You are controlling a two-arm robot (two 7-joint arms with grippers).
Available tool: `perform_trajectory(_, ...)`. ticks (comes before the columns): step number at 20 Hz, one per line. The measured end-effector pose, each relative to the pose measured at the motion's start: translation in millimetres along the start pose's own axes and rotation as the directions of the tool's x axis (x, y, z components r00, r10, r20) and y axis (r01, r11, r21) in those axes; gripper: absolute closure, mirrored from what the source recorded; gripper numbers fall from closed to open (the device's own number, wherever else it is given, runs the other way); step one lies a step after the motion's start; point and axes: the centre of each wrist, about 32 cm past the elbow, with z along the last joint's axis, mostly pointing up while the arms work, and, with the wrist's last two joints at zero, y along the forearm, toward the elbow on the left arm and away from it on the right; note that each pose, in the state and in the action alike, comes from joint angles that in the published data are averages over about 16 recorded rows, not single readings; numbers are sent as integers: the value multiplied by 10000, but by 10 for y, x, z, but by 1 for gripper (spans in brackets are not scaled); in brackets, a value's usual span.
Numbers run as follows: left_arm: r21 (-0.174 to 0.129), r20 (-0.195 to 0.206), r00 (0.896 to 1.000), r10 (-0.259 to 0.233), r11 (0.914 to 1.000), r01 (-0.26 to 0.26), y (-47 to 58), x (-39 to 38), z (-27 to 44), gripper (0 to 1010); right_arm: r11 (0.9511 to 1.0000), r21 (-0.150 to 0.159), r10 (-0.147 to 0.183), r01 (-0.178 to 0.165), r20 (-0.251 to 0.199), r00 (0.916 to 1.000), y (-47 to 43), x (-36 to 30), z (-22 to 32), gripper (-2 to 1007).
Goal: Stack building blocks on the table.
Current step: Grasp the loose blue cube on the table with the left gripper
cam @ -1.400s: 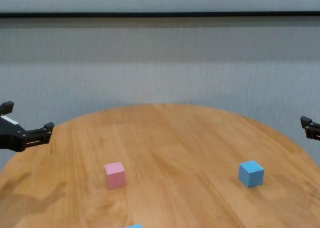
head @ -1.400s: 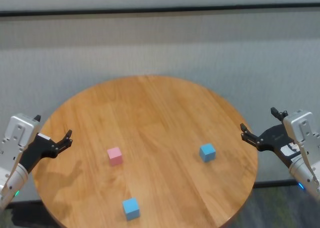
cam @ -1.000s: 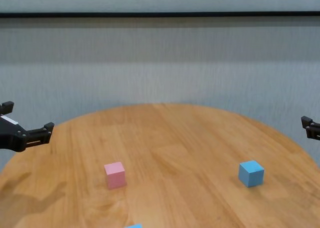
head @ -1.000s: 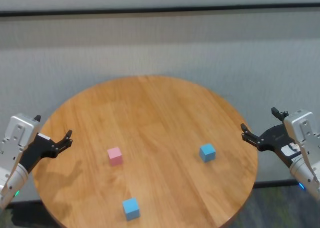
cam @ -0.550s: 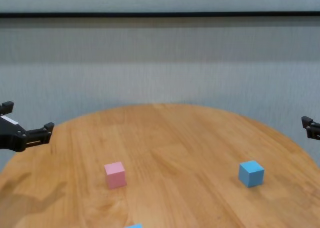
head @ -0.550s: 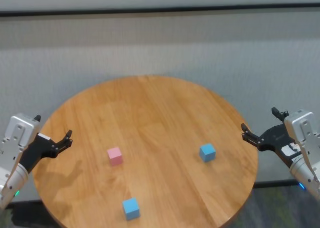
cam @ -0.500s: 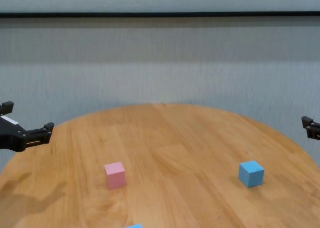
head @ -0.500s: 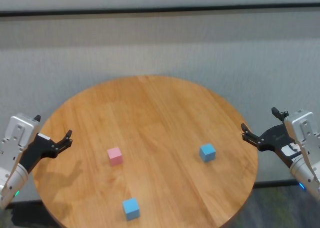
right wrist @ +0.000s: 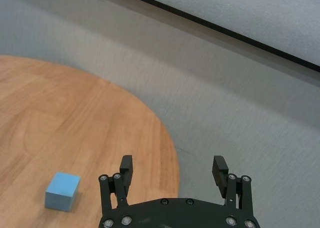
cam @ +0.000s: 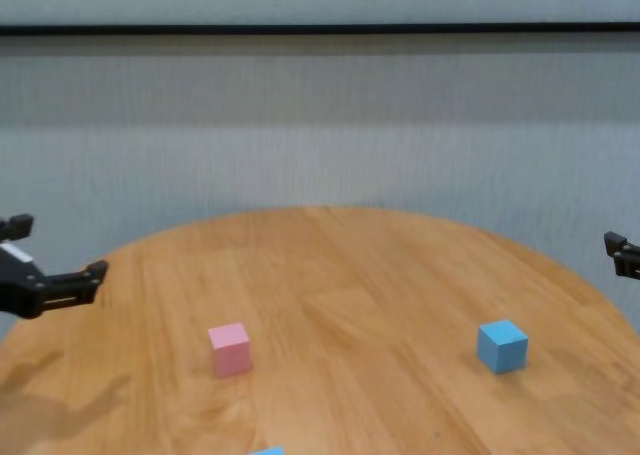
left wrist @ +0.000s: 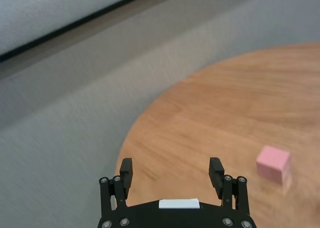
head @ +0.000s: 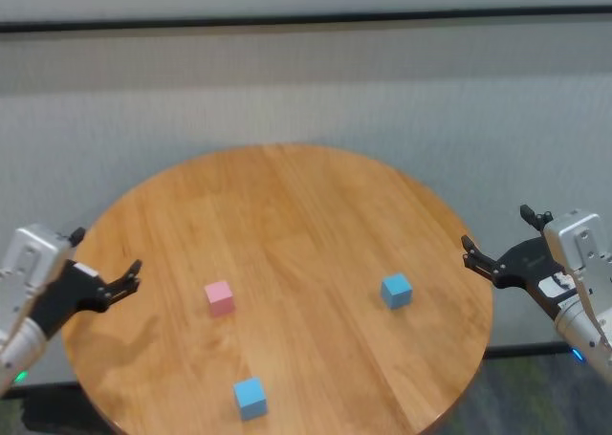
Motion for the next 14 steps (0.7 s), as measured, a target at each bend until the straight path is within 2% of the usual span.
perform_trajectory(4, -155, 49, 9975, -705, 9974, 706, 90, 106, -9, 7, 10000, -1, -1, 1, 0, 10000, 0, 0, 0, 2)
perform_trajectory(7, -319, 87, 9909, -1346, 9904, 1348, 165, 183, -4, 7, 10000, -1, -2, 2, 0, 10000, -1, 1, 0, 2)
perform_trajectory(10, -514, 101, 9794, -2016, 9781, 2019, 229, 228, 15, 7, 10000, -1, -2, 2, -1, 10000, -1, 1, -1, 2)
perform_trajectory(14, -760, 59, 9554, -2954, 9525, 2950, 287, 230, 45, 7, 10000, -1, -3, 3, -1, 10000, -1, 1, -1, 2)
